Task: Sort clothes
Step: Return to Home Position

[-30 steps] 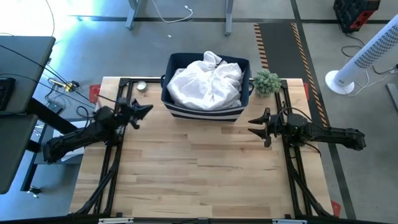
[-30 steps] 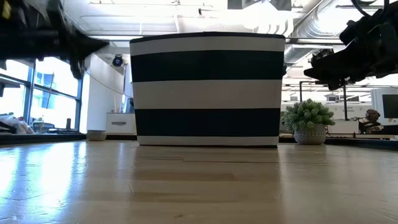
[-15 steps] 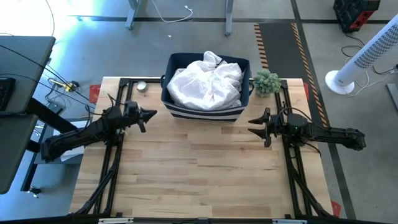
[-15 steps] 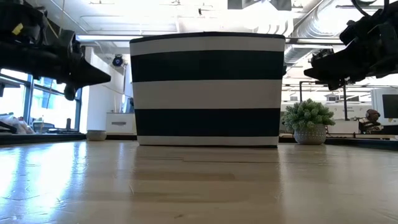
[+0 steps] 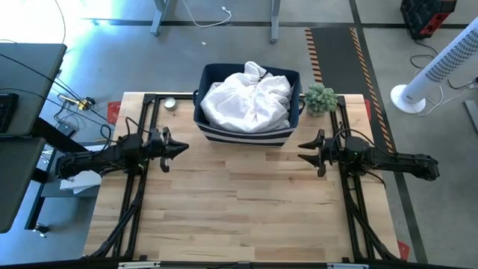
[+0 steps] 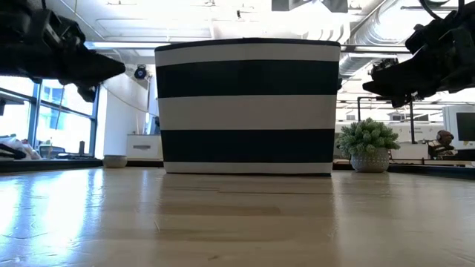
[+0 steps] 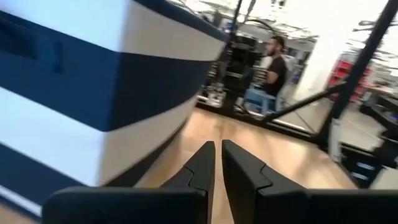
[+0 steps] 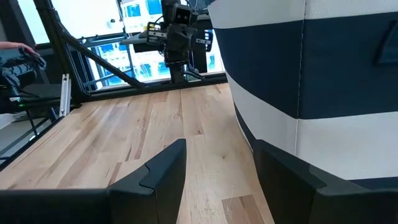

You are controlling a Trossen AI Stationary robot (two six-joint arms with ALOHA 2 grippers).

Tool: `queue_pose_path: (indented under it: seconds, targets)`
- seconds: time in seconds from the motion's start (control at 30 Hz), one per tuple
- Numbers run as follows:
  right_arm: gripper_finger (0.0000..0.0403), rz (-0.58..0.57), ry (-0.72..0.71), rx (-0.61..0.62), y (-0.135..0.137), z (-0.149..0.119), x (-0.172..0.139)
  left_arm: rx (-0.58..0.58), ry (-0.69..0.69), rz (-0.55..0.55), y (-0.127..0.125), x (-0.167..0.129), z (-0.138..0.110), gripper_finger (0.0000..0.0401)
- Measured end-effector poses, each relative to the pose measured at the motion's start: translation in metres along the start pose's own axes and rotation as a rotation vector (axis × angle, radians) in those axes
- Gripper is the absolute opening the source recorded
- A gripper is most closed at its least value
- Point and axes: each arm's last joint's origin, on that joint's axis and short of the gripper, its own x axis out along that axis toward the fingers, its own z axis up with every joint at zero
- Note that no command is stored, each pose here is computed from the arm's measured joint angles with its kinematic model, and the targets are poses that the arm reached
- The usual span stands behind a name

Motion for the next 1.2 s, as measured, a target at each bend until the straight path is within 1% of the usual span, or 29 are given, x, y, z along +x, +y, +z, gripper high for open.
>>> queue_pose_path:
  seconds: [0.07, 0.2, 0.37, 1.2]
  targets:
    - [0.0184, 0.0, 0.0, 0.0, 0.0, 0.0, 0.0, -0.007, 0.009, -0.035, -0.003, 0.0, -0.001, 0.0032]
    - [0.0184, 0.001, 0.0, 0.0, 0.0, 0.0, 0.0, 0.027, 0.023, -0.093, -0.009, -0.001, -0.002, 0.0043]
    - [0.0184, 0.0, 0.0, 0.0, 0.0, 0.0, 0.0, 0.041, 0.042, -0.159, -0.015, -0.001, -0.004, 0.0046]
    - [0.0184, 0.001, 0.0, 0.0, 0.0, 0.0, 0.0, 0.042, 0.049, -0.163, -0.015, -0.001, -0.005, 0.0047]
